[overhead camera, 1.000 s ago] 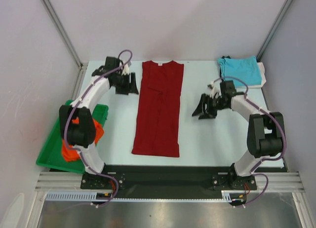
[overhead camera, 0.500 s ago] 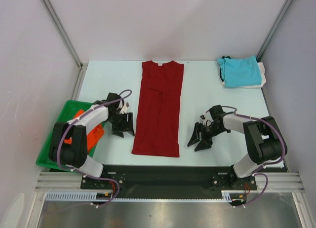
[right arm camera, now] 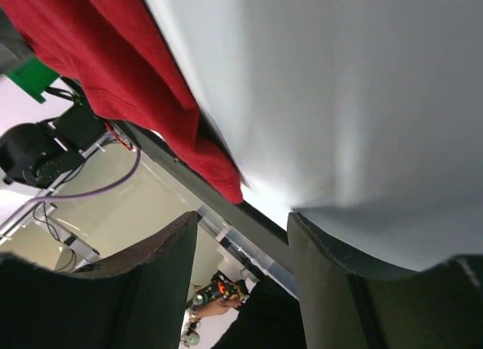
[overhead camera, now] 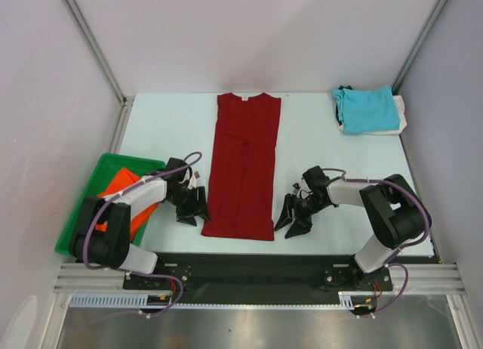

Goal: Fold and stack the t-shirts
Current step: Fold the tshirt

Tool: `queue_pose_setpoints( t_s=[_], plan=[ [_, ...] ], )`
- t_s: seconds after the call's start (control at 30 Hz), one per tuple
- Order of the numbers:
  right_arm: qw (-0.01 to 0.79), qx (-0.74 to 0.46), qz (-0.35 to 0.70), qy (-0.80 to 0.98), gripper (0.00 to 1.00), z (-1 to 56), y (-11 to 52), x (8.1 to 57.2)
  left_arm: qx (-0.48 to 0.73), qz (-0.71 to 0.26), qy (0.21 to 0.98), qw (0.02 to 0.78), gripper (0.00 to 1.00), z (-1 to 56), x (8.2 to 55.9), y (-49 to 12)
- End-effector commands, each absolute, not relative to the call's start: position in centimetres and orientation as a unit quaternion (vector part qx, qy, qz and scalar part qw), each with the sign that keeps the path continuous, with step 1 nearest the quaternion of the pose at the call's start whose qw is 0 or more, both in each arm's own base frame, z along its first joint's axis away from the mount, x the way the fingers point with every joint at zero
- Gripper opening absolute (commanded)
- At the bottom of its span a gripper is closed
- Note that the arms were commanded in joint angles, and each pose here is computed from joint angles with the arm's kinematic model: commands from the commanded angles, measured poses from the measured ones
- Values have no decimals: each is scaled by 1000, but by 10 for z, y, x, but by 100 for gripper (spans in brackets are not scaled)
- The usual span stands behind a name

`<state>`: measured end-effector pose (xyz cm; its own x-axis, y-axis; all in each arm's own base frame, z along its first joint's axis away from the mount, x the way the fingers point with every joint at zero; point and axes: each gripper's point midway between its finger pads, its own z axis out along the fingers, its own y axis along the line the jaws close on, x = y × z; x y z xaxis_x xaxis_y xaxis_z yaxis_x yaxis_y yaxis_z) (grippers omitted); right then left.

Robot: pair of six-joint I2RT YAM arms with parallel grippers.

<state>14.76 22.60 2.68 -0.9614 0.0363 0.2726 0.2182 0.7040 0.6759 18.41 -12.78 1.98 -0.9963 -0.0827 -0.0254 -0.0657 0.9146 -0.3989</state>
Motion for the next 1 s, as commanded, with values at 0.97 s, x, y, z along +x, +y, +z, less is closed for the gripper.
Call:
queue_pose_setpoints(
  t_s=[0.97],
  plan=[
    [62,-55,-264,-961,22,-23,241,164,-24,-254,967,27,25,18,164,-149]
  ],
)
